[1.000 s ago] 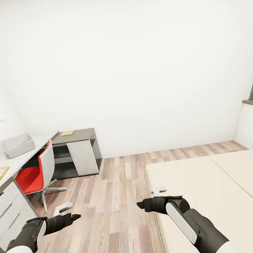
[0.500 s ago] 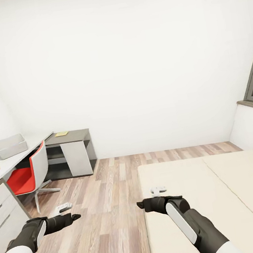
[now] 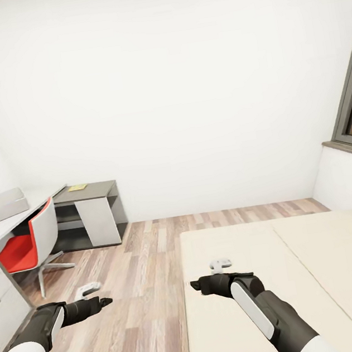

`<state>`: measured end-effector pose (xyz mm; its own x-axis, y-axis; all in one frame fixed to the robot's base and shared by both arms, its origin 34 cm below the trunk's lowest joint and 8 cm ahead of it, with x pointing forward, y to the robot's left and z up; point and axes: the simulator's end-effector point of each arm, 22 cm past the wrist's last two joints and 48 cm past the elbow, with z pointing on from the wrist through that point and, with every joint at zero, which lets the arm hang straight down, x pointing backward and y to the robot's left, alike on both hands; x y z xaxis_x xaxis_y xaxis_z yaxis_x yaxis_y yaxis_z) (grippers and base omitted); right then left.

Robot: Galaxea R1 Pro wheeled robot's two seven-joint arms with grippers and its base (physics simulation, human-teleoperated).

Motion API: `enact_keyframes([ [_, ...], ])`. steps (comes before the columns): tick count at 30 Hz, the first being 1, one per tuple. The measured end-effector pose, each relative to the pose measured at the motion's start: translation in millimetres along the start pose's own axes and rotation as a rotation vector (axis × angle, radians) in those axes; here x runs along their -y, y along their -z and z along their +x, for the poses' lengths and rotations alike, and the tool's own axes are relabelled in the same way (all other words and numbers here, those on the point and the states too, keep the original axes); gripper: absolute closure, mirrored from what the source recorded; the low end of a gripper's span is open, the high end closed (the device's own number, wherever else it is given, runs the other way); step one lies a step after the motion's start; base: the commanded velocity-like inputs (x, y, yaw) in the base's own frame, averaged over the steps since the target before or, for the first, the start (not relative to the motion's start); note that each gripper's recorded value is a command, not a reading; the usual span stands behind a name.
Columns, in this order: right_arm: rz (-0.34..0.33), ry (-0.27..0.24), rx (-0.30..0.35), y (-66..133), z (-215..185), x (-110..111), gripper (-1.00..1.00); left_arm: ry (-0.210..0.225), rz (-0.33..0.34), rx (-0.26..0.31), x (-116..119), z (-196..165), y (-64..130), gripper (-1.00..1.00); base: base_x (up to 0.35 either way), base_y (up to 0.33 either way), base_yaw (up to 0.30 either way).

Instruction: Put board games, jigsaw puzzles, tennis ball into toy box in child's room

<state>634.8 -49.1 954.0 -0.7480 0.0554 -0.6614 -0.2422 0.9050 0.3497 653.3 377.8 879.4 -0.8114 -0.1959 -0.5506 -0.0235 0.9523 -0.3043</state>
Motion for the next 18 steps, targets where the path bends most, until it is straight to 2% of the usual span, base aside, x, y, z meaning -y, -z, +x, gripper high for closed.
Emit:
enact_keyframes([
  [18,0.000,0.000,0.000,0.0,0.0,0.0,-1.00,0.000,0.000,0.000,0.0,0.0,0.0,-1.00,0.000,-0.295,0.000],
])
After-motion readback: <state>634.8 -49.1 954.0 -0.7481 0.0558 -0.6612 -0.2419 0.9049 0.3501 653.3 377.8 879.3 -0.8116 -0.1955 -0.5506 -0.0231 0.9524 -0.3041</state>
